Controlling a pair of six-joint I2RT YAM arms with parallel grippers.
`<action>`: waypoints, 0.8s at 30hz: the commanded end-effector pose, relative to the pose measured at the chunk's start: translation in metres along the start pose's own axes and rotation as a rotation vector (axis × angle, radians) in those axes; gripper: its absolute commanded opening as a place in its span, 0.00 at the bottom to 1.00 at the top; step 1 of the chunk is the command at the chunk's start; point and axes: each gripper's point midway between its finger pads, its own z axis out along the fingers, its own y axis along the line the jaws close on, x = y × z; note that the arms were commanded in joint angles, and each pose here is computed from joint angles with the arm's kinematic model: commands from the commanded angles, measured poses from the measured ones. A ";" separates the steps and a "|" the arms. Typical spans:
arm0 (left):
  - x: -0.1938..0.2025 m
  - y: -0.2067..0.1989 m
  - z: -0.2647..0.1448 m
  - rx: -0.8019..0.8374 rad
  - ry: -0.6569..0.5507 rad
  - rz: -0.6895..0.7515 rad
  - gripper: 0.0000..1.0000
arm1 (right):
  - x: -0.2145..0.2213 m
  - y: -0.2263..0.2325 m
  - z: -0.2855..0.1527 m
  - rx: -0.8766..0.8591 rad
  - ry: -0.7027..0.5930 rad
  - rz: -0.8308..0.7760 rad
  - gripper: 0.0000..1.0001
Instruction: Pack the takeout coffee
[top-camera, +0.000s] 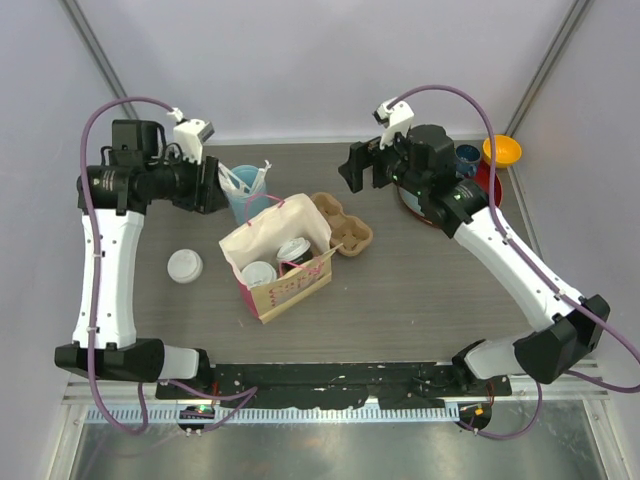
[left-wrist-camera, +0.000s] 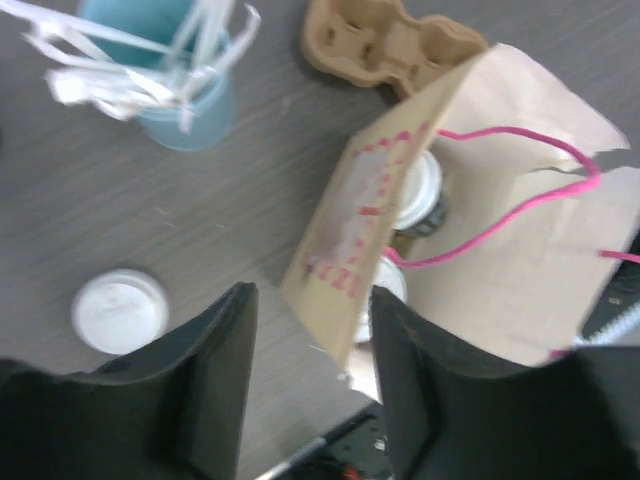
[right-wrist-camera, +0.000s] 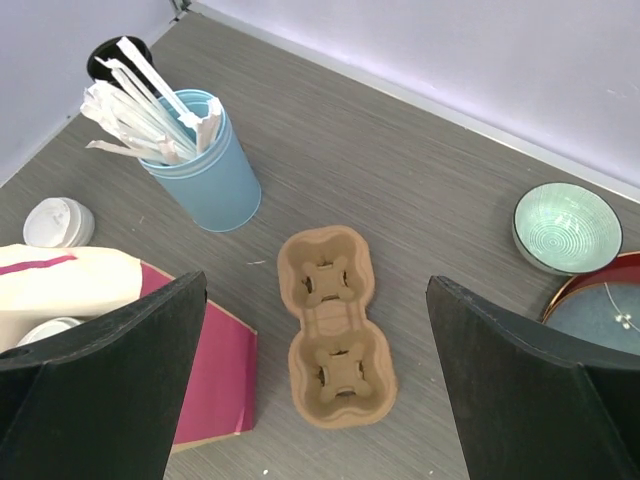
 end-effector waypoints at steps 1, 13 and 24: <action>-0.040 0.039 -0.005 -0.192 -0.160 0.007 0.34 | -0.029 0.011 -0.015 -0.058 -0.108 0.009 0.96; -0.090 0.132 0.066 -0.411 -0.217 -0.078 0.33 | -0.006 0.013 0.001 -0.086 -0.051 0.007 0.95; -0.083 0.156 0.113 -0.392 -0.121 -0.109 0.32 | 0.004 0.013 0.005 -0.093 -0.020 -0.014 0.95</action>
